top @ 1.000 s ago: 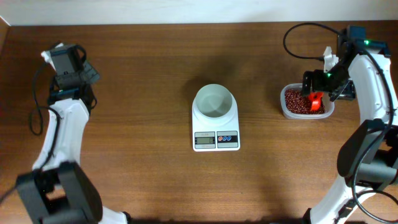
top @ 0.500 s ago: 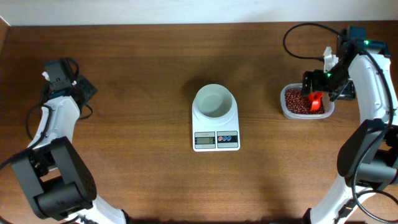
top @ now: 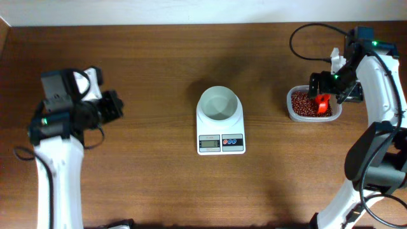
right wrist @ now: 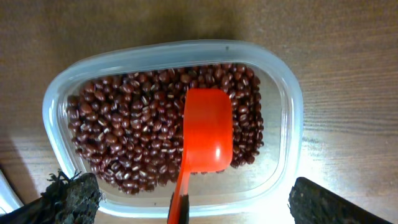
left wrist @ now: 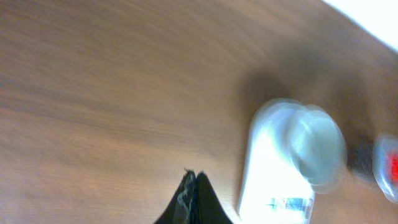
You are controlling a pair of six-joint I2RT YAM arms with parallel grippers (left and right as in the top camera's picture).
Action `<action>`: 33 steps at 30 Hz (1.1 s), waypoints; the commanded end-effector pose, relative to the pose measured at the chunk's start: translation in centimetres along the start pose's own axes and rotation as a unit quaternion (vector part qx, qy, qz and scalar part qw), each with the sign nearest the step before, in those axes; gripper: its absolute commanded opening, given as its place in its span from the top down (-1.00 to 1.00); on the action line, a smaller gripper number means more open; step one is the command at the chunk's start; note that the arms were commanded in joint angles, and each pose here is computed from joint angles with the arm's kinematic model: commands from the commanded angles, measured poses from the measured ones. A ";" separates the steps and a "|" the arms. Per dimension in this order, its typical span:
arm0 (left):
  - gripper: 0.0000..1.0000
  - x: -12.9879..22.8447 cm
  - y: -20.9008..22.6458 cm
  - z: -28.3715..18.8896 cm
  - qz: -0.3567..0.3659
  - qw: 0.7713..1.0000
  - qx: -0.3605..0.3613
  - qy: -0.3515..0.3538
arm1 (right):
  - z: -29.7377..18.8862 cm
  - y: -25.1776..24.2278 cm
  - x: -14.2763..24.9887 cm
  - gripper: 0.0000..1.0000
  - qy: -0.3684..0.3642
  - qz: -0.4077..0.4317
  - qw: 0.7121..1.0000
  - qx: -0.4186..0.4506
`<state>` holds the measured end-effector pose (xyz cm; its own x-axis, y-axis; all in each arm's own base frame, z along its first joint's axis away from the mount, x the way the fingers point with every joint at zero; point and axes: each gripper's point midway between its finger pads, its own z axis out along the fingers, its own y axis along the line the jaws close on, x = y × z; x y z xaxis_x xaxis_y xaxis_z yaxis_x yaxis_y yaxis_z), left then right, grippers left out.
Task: Scoop item into bowl and weigh 50g on scale
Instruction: 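Move the left gripper back over the scale display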
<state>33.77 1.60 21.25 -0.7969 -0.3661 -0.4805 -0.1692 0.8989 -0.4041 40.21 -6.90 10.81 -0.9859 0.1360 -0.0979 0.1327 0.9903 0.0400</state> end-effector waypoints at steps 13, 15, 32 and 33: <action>1.00 14.9 -10.3 7.2 0.244 0.939 -0.040 0.238 | 0.3 -0.1 0.1 -0.98 0.005 0.004 1.000 0.002; 1.00 15.0 -10.2 8.4 0.260 0.934 -0.039 0.243 | 0.3 -0.1 0.1 -0.97 0.005 0.004 1.000 0.002; 1.00 20.1 -13.3 8.2 0.337 0.909 -0.056 0.240 | 0.3 -0.1 0.1 -0.97 0.005 0.004 1.000 0.002; 1.00 20.2 -13.2 8.4 0.337 0.909 -0.055 0.239 | 0.3 -0.1 0.1 -0.97 0.005 0.004 1.000 0.002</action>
<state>25.26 -19.77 10.83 -0.8805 0.4333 -0.1923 0.4476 0.8935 -0.0363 40.20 -6.91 10.79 -0.9858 0.1368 -0.0971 0.1335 0.9902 0.0397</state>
